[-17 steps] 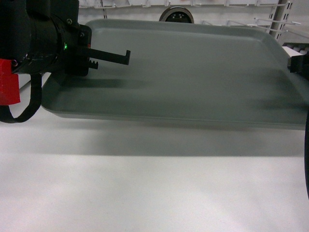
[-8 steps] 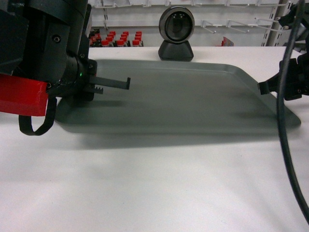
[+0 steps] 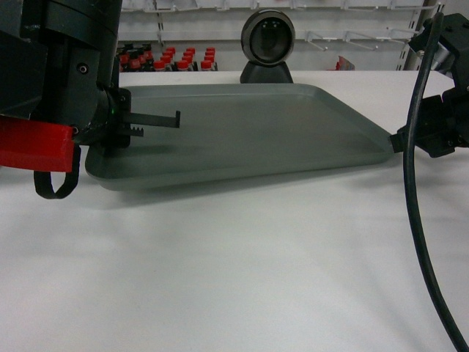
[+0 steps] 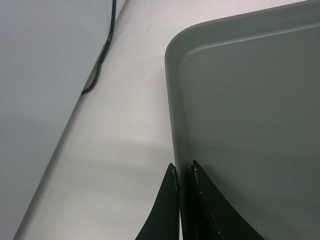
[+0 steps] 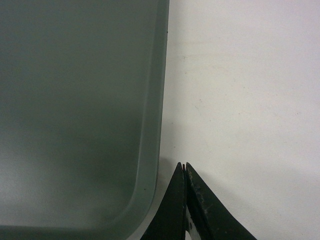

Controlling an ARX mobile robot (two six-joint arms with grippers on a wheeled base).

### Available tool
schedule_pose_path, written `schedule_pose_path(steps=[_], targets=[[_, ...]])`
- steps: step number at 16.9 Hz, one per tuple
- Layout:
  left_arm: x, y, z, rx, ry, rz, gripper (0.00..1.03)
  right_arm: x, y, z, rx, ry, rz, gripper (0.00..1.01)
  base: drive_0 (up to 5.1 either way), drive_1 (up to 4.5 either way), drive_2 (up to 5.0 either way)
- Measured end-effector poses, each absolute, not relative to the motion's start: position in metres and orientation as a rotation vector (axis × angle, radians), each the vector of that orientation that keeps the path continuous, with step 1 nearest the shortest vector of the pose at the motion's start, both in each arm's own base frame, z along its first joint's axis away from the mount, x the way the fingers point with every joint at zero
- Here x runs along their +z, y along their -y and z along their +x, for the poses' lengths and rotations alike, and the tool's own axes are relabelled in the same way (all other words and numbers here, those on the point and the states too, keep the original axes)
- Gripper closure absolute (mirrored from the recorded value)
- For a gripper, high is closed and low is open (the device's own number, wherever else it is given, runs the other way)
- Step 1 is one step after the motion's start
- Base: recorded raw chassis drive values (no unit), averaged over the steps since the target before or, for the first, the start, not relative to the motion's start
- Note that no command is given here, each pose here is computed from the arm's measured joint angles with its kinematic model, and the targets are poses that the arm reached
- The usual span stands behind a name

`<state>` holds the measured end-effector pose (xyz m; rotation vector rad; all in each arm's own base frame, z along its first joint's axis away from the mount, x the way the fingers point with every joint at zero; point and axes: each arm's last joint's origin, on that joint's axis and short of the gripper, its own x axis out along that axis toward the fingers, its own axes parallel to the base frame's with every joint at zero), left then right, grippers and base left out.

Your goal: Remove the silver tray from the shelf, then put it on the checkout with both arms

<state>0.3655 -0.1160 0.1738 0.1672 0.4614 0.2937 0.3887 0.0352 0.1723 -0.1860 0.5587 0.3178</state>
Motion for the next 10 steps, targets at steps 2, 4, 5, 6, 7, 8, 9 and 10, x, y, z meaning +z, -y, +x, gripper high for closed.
schedule_pose_path(steps=[2,4,5,6,7,8,9,10], targets=[[0.172,0.120,0.365,0.267,-0.477,0.220,0.82,0.173,-0.035,0.389,0.315,-0.553,-0.179,0.99,0.0,0.00,0.0],[0.173,0.122,0.366,0.246,-0.473,0.253,0.58,0.173,-0.035,0.389,0.306,-0.548,-0.166,0.92,0.0,0.00,0.0],[0.174,0.123,0.366,0.242,-0.467,0.256,0.46,0.174,-0.034,0.390,0.300,-0.546,-0.164,0.79,0.0,0.00,0.0],[0.175,0.122,0.367,0.240,-0.464,0.255,0.35,0.174,-0.033,0.390,0.292,-0.543,-0.160,0.69,0.0,0.00,0.0],[0.175,0.123,0.367,0.239,-0.462,0.253,0.26,0.174,-0.032,0.390,0.285,-0.542,-0.161,0.59,0.0,0.00,0.0],[0.178,0.122,0.366,0.237,-0.455,0.248,0.10,0.175,-0.032,0.390,0.283,-0.541,-0.158,0.42,0.0,0.00,0.0],[0.182,0.122,0.365,0.229,-0.444,0.239,0.03,0.175,-0.032,0.390,0.283,-0.538,-0.158,0.34,0.0,0.00,0.0],[0.188,0.122,0.365,0.222,-0.425,0.220,0.05,0.177,-0.032,0.390,0.282,-0.533,-0.154,0.24,0.0,0.00,0.0]])
